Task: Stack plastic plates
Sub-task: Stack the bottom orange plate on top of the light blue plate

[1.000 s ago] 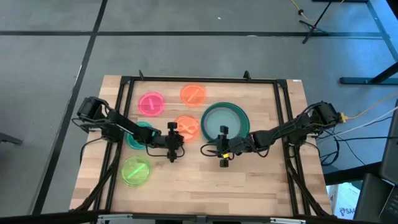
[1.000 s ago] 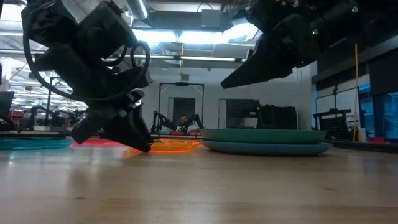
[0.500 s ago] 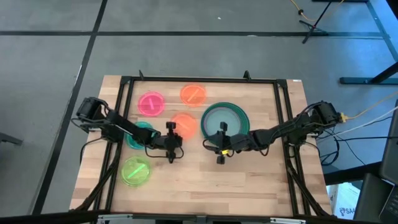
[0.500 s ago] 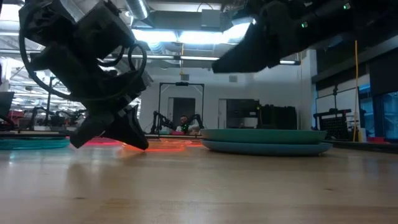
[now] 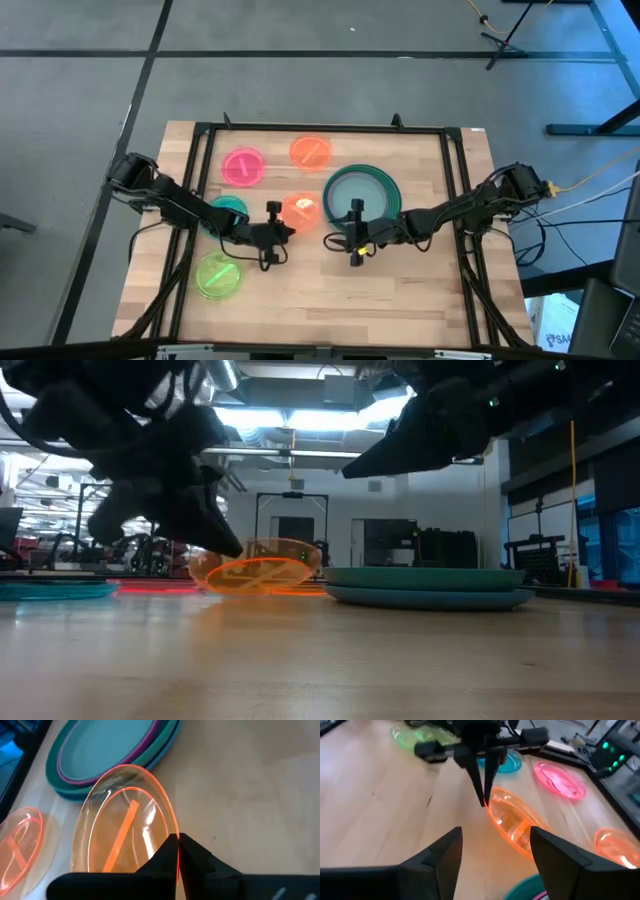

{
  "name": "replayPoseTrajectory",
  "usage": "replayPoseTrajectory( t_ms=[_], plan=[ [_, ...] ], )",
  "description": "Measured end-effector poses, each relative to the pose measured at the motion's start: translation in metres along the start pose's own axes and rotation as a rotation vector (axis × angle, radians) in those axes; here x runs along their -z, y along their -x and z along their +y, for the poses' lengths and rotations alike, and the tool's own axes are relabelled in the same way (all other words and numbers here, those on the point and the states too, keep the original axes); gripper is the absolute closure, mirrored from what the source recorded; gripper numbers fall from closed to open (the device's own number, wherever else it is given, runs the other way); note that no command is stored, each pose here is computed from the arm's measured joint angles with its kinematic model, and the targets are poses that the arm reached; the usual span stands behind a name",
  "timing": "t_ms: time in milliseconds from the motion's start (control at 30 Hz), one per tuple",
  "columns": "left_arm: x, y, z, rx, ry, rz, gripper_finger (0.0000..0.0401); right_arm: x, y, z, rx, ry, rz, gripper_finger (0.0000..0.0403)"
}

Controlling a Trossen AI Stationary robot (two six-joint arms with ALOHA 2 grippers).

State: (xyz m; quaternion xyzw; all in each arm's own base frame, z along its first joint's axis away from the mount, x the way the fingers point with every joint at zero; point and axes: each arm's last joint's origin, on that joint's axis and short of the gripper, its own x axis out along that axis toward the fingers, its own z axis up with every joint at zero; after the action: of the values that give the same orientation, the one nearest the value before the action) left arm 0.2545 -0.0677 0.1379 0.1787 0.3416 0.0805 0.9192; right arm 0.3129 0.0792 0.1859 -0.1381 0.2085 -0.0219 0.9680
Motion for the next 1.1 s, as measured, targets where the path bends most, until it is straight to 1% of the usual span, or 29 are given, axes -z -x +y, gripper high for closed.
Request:
replayPoseTrajectory(
  t_ms=[167, 333, 400, 500, 700, 800, 933, 1100],
  plan=[
    [-0.006, 0.006, -0.007, 0.024, -0.060, -0.055, 0.0398, 0.002, -0.013, 0.004, -0.019, 0.127, 0.020, 0.0200],
    [-0.011, 0.011, -0.016, 0.046, -0.137, -0.109, 0.0397, 0.005, -0.035, 0.001, -0.032, 0.155, 0.057, 0.0223],
    [-0.011, 0.013, -0.018, 0.052, -0.156, -0.120, 0.0397, 0.001, -0.043, 0.000, -0.048, 0.165, 0.051, 0.0231],
    [-0.011, 0.014, -0.019, 0.048, -0.160, -0.122, 0.0397, -0.002, -0.047, -0.002, -0.057, 0.195, 0.074, 0.0242],
    [-0.014, 0.016, -0.022, 0.034, -0.210, -0.149, 0.0397, -0.001, -0.050, -0.003, -0.125, 0.210, 0.123, 0.0263],
    [-0.015, 0.017, -0.023, 0.031, -0.212, -0.156, 0.0397, 0.001, -0.049, -0.003, -0.123, 0.218, 0.138, 0.0276],
    [-0.015, 0.017, -0.023, 0.029, -0.212, -0.158, 0.0397, 0.002, -0.049, -0.003, -0.125, 0.246, 0.142, 0.0311],
    [-0.015, 0.017, -0.022, 0.026, -0.216, -0.160, 0.0397, 0.003, -0.049, -0.002, -0.129, 0.282, 0.149, 0.0379]
  ],
)
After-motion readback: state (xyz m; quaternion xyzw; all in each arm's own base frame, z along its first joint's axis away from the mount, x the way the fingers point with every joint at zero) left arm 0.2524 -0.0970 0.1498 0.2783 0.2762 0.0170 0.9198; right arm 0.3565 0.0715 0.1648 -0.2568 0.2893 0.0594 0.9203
